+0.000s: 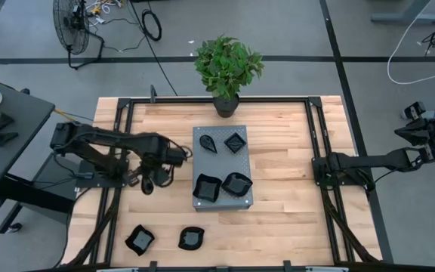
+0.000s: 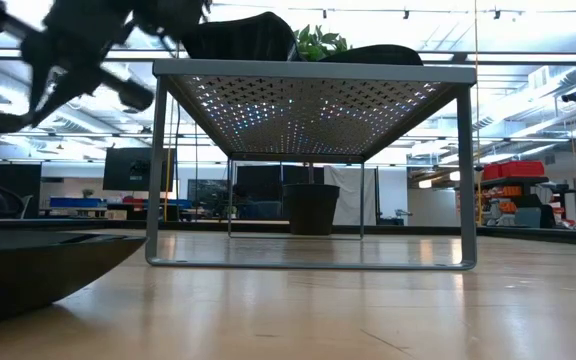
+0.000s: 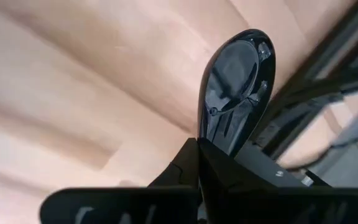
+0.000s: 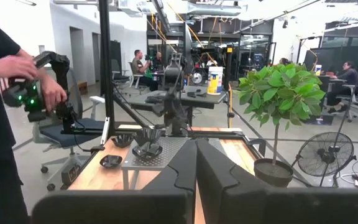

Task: Pick & Place Mini shaped plates
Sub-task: Stack the black bowl on top of the black bowl on the shelf

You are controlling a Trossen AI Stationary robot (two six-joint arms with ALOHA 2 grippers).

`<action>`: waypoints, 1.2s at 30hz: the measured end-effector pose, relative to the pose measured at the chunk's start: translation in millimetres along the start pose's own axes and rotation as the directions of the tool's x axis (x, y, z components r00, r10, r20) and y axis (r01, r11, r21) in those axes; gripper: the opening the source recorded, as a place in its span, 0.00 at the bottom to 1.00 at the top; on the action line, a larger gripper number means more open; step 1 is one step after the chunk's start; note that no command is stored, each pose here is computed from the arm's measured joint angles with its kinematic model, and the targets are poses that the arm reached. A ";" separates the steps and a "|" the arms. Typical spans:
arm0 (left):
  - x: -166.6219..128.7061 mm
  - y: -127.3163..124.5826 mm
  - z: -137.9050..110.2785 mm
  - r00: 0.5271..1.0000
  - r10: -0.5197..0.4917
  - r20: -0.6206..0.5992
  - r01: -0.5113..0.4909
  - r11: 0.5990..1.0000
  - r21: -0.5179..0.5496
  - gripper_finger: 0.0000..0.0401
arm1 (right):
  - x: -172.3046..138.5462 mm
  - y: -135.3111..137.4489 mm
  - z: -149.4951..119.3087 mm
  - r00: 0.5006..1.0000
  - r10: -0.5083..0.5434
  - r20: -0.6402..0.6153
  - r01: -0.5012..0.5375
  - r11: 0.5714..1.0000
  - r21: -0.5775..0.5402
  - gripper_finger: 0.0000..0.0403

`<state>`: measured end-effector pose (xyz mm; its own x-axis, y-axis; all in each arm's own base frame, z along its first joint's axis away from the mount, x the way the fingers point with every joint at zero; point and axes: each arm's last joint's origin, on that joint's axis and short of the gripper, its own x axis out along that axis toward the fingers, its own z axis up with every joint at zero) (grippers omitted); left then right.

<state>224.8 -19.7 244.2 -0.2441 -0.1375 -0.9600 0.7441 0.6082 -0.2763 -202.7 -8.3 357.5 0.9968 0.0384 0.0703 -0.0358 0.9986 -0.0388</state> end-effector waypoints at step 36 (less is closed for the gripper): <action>-133.6 46.2 -49.3 0.656 0.737 0.163 0.356 -0.111 -0.928 0.01 | 0.0 0.0 0.0 1.000 0.000 0.000 0.000 1.000 0.000 0.04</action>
<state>261.1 65.3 362.0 0.4902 0.2305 -0.8406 -0.7466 0.6087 -0.2685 -202.7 -8.3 357.5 0.9968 0.0385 0.0703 -0.0358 0.9986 -0.0389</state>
